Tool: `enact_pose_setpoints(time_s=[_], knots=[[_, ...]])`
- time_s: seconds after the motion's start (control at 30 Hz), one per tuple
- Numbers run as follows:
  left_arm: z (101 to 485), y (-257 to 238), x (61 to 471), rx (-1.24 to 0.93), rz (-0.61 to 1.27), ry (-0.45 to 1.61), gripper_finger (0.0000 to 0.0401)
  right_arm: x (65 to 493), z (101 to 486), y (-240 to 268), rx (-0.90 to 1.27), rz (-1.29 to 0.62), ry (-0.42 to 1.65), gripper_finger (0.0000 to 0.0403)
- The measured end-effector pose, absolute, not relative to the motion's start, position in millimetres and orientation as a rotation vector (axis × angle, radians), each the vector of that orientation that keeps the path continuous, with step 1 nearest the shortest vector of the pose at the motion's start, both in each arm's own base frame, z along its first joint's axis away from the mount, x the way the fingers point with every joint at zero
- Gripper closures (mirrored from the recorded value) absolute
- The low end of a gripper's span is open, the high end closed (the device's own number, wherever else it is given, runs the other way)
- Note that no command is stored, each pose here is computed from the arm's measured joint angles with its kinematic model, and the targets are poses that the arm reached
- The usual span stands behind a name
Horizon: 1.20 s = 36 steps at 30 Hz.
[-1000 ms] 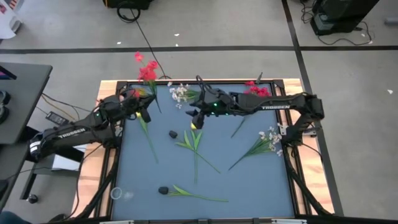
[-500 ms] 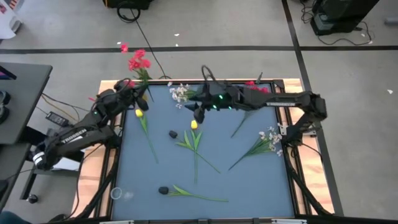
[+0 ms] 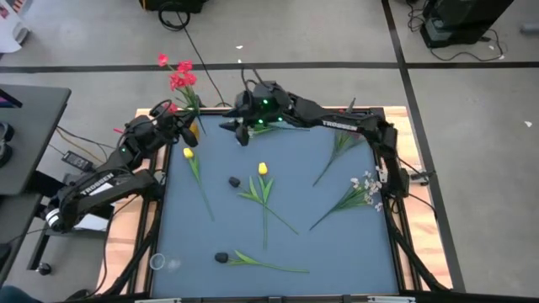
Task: Sort flowers into vase by color
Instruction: Put the bottom red flowers into the yellow vase
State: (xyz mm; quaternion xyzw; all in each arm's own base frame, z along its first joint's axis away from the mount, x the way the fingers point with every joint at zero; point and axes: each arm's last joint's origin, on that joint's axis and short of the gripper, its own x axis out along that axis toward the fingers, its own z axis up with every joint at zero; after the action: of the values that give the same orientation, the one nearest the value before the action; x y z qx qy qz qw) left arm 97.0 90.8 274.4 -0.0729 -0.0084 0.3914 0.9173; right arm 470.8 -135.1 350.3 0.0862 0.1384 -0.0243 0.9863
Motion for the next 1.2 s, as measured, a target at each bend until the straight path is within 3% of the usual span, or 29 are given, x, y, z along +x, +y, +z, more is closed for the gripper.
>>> enact_pose_setpoints(time_s=[0.43, 0.73, 1.2], knots=[[271, 88, 94, -0.152, 0.788, 0.029, 0.04, 516, 339, -162, 0.173, -0.056, 0.197, 0.0197], [270, 85, 92, -0.146, 0.784, 0.044, 0.04, 526, 314, -177, 0.18, -0.068, 0.157, 0.0197], [270, 83, 88, -0.146, 0.791, 0.043, 0.0401, 525, 311, -191, 0.162, -0.072, 0.118, 0.0197]])
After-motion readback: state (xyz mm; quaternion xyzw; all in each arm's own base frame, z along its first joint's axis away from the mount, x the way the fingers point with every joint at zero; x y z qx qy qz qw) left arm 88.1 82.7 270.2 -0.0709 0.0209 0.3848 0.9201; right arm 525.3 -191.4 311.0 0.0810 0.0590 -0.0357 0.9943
